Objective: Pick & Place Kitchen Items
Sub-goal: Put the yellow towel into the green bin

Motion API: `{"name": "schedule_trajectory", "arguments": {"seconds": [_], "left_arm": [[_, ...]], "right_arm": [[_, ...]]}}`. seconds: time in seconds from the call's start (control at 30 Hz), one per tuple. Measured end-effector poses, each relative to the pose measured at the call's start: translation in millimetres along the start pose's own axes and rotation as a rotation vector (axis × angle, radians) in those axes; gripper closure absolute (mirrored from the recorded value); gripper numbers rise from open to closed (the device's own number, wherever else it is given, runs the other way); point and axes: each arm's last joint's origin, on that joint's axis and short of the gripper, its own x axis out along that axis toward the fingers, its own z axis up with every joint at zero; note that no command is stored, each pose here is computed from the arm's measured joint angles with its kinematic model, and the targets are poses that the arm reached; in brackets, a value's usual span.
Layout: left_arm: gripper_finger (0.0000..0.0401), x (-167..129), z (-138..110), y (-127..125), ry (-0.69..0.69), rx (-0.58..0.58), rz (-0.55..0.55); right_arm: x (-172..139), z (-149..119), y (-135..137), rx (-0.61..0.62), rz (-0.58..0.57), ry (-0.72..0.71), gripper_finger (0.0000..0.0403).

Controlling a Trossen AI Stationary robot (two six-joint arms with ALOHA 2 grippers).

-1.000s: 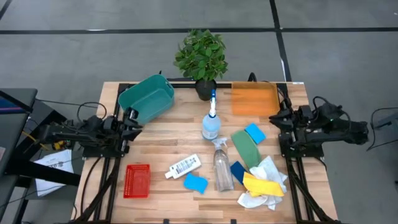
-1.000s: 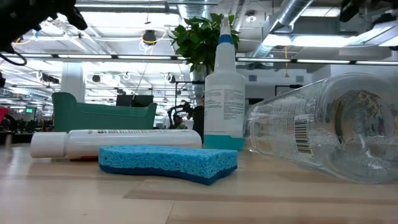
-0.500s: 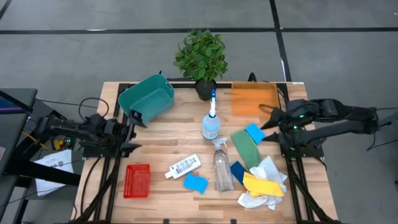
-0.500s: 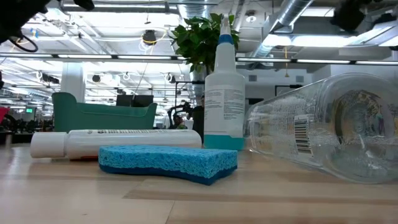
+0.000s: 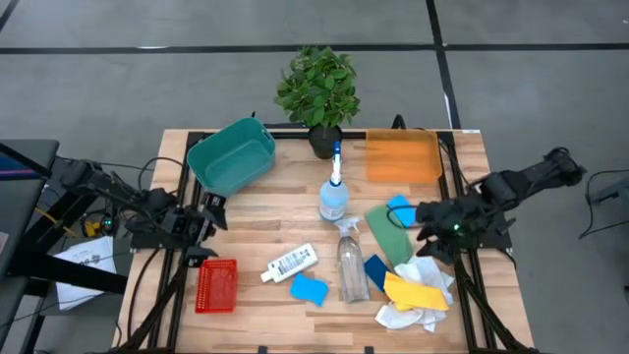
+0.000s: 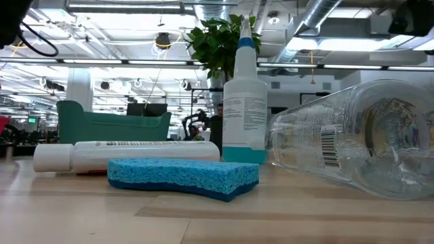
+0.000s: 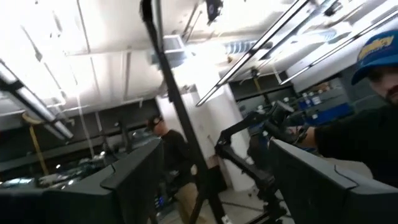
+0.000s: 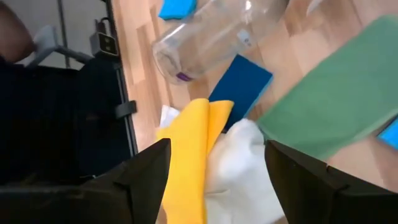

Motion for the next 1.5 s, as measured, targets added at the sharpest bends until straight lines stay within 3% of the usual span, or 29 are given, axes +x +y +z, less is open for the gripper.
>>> {"name": "schedule_trajectory", "arguments": {"seconds": [0.3, 0.47, 0.7, 0.97, 1.5], "left_arm": [[0.0116, 5.7, 1.5, -10.5, -0.071, -0.022, -0.048], [0.0116, 6.0, 4.1, -13.4, -0.097, 0.03, -0.058], [0.0116, 5.6, 8.6, -11.8, -0.142, 0.043, -0.039], [0.0116, 5.6, 8.9, -9.7, -0.129, 0.072, 0.024], [0.0116, 5.4, 10.3, -8.9, -0.142, 0.073, 0.037]], "right_arm": [[23.2, -27.1, 32.8, 0.098, -0.07, 0.05, 0.0149], [39.5, -47.4, 49.3, 0.165, -0.126, 0.101, 0.0149], [64.2, -70.0, 64.9, 0.248, -0.222, 0.147, 0.0149], [93.4, -93.5, 77.7, 0.262, -0.312, 0.177, 0.0149], [104.3, -96.0, 76.9, 0.278, -0.376, 0.122, 0.0149]]}}
